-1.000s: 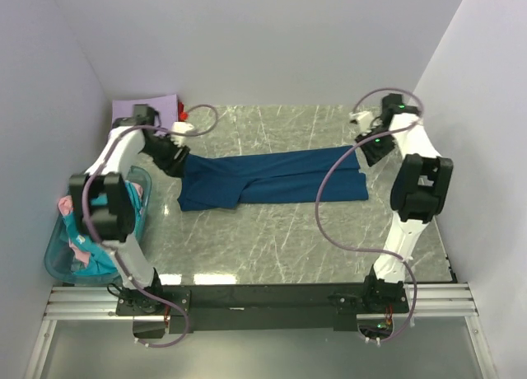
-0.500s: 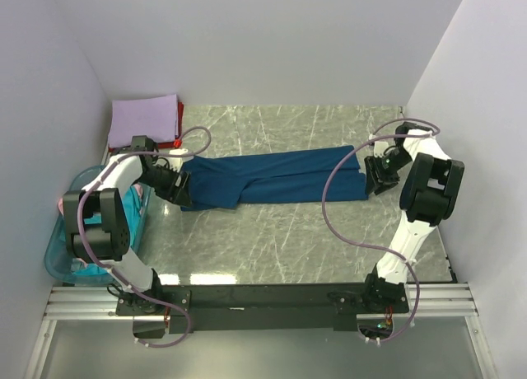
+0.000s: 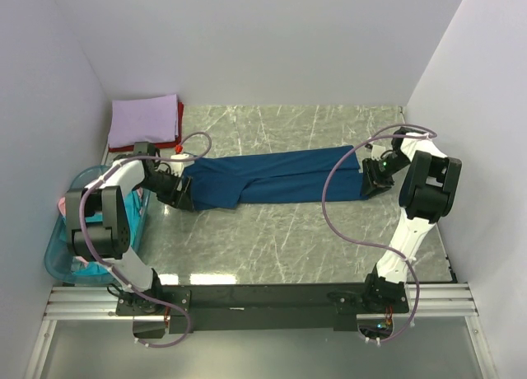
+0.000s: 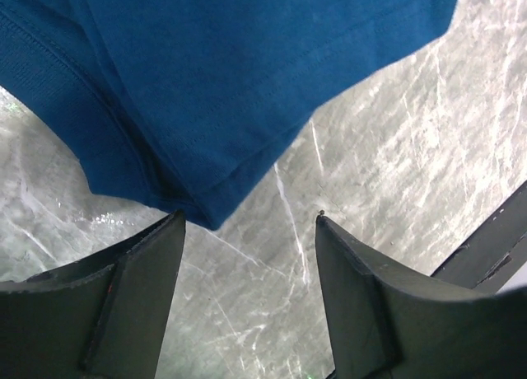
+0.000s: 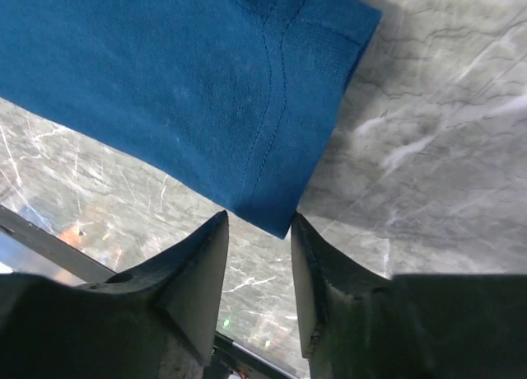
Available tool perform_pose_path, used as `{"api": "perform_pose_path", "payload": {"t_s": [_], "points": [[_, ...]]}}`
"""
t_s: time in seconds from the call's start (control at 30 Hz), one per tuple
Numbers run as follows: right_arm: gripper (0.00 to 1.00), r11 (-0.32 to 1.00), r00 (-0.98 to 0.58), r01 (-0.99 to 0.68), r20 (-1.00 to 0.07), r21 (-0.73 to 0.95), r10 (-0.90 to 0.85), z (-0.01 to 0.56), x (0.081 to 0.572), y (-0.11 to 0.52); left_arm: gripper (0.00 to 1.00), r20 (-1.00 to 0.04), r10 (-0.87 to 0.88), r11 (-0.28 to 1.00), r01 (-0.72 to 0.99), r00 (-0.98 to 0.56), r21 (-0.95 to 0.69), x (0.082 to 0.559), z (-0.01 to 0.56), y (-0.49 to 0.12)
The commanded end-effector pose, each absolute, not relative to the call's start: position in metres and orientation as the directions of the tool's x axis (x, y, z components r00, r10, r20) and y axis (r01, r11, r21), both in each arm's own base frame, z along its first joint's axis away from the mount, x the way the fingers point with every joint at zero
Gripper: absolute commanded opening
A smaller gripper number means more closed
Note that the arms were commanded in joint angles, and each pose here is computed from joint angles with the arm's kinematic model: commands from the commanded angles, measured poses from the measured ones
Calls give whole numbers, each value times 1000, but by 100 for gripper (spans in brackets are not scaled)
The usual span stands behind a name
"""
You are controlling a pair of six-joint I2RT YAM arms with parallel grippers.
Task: Fold and stack the t-shirts
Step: Fold the tshirt
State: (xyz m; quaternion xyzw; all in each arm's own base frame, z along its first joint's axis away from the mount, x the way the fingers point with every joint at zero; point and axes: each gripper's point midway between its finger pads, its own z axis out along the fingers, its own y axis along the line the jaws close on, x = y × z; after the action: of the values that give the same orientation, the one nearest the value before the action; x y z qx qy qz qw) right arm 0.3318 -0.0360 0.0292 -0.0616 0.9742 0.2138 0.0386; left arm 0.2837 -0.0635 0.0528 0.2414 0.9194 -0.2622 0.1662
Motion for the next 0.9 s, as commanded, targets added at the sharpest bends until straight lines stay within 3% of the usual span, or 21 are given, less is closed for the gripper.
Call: {"api": "perform_pose_path", "payload": {"t_s": [0.0, 0.33, 0.6, 0.8, 0.87], "points": [[42, 891, -989, -134, -110, 433, -95, 29, 333, -32, 69, -462, 336, 738, 534, -821, -413, 295, 54, -67], [27, 888, -989, -140, -110, 438, -102, 31, 334, -32, 51, -468, 352, 729, 551, -811, -407, 303, 58, -66], [17, 890, -987, -143, -124, 432, -98, 37, 340, -34, 47, -491, 348, 729, 560, -798, -393, 308, 68, -66], [1, 896, -986, -151, -128, 417, -107, 39, 342, -37, 24, -485, 350, 725, 559, -802, -401, 309, 66, -65], [0, 899, -985, -156, -131, 409, -111, 40, 343, -39, 14, -474, 357, 724, 559, -805, -405, 306, 67, -63]]}}
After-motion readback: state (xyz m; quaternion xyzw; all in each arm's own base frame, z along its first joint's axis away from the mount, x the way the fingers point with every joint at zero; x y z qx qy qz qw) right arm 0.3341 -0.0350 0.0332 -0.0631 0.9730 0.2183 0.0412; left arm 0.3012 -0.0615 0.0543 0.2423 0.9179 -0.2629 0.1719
